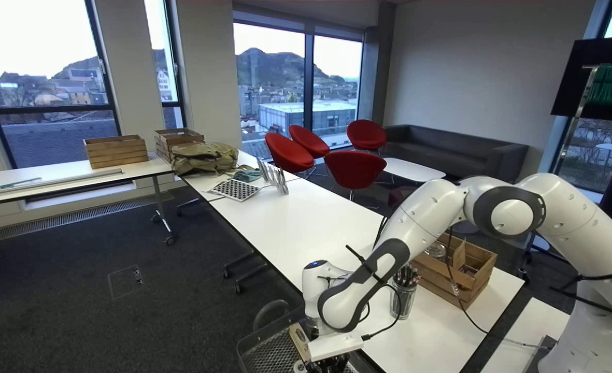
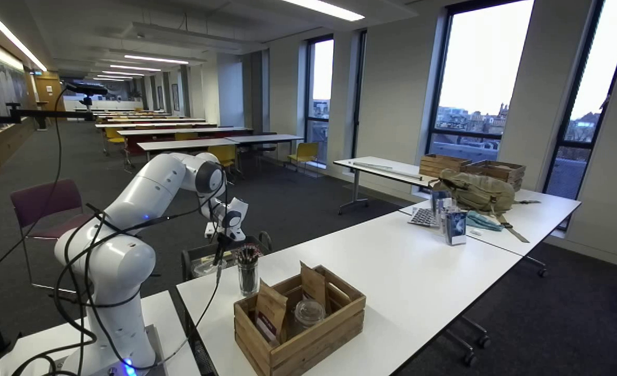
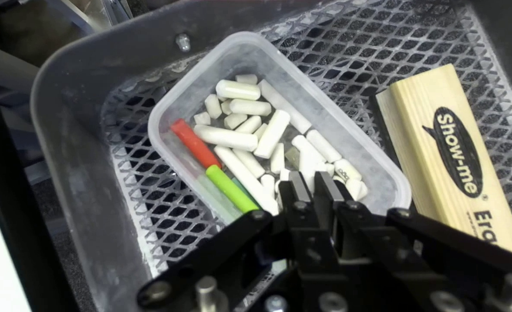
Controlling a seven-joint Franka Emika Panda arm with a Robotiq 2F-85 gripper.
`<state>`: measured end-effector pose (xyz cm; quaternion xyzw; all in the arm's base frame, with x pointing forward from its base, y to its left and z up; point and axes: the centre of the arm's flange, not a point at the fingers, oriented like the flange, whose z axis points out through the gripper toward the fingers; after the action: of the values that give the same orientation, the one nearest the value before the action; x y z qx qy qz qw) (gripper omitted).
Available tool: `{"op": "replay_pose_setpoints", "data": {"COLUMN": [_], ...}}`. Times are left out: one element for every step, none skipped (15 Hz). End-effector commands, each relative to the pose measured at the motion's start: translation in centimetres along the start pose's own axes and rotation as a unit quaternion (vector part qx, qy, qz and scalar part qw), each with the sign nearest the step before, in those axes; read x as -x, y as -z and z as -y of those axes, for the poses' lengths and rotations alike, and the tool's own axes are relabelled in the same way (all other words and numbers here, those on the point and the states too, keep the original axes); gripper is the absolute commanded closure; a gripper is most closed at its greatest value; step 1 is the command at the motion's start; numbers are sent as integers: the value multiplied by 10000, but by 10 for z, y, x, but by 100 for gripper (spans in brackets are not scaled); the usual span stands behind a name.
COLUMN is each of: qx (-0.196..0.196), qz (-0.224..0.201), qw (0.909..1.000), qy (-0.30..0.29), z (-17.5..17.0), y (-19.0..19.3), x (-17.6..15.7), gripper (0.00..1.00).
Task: Pick up the small white object and put it on the countertop.
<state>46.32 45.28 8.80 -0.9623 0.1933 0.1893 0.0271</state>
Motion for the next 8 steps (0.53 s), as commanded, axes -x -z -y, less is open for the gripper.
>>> {"op": "replay_pose_setpoints", "data": {"qx": [158,176,205,229,248,282,316,354], "qz": [-234,-268,-307,-349,-404,-463,-526,-579], "qw": [9995,9994,9992,9989,9986,9982,9977,9972], "qy": [-137,-153,-178,-198,-212,-240,-277,-311], "z": [-12,-12,-13,-14,-15,-15,-17,-18], "y": [27,30,35,38,42,47,52,56], "x": [13,14,15,16,18,22,26,30], "gripper": [98,98,98,98,98,98,98,98]}}
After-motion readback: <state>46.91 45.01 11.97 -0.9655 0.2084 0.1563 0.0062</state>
